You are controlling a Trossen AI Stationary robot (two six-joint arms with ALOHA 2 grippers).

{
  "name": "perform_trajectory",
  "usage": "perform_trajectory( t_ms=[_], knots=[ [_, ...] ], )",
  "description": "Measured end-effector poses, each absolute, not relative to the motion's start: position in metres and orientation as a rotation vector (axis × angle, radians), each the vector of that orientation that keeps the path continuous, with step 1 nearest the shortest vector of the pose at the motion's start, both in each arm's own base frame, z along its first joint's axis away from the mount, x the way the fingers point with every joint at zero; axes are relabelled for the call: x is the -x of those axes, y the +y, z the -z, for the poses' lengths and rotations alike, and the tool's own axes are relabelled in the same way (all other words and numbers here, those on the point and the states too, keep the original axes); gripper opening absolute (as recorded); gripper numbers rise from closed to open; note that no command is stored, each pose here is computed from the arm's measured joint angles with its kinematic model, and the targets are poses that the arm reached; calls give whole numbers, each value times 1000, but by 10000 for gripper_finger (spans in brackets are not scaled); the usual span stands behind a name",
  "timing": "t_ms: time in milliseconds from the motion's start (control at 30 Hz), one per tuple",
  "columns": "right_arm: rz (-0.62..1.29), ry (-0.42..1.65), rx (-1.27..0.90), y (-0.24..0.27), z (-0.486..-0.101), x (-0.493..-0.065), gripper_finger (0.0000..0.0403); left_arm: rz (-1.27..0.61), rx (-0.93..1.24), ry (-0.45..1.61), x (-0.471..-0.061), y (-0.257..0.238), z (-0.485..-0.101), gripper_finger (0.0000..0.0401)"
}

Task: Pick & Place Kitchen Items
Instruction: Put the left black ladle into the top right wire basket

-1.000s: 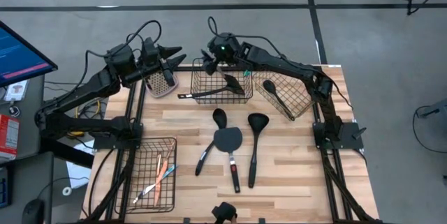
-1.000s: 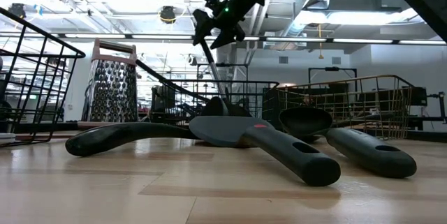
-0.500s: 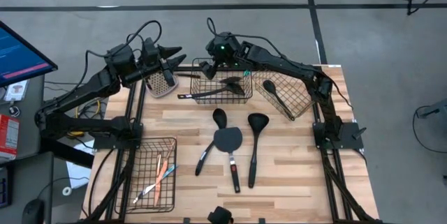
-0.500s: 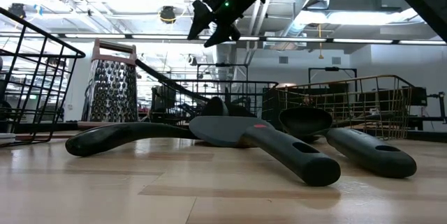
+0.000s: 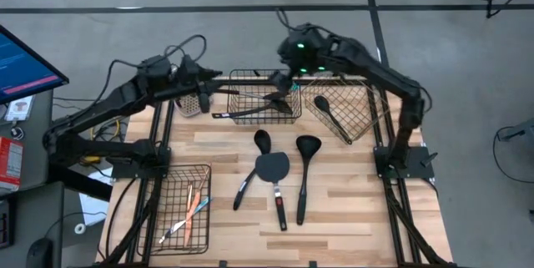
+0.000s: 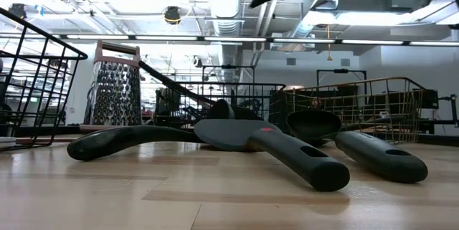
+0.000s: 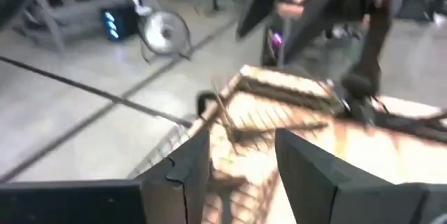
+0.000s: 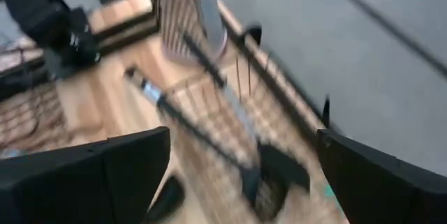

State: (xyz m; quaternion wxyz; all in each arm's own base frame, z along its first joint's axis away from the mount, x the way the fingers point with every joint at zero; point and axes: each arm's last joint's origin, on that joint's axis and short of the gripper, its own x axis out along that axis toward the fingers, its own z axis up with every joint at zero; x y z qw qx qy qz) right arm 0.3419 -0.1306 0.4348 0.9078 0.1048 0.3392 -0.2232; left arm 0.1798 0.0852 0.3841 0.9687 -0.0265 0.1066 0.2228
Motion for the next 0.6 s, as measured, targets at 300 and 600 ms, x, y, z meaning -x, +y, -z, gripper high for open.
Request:
perform_trajectory(
  t_ms=[300,600],
  knots=[
    [591,925,-348,-82,-442,-296,351,-274,126,395,-236,65,-348,215],
    [628,1002,-446,-14,-433,-288,351,-232,333,607,-290,31,-293,236]
  ],
)
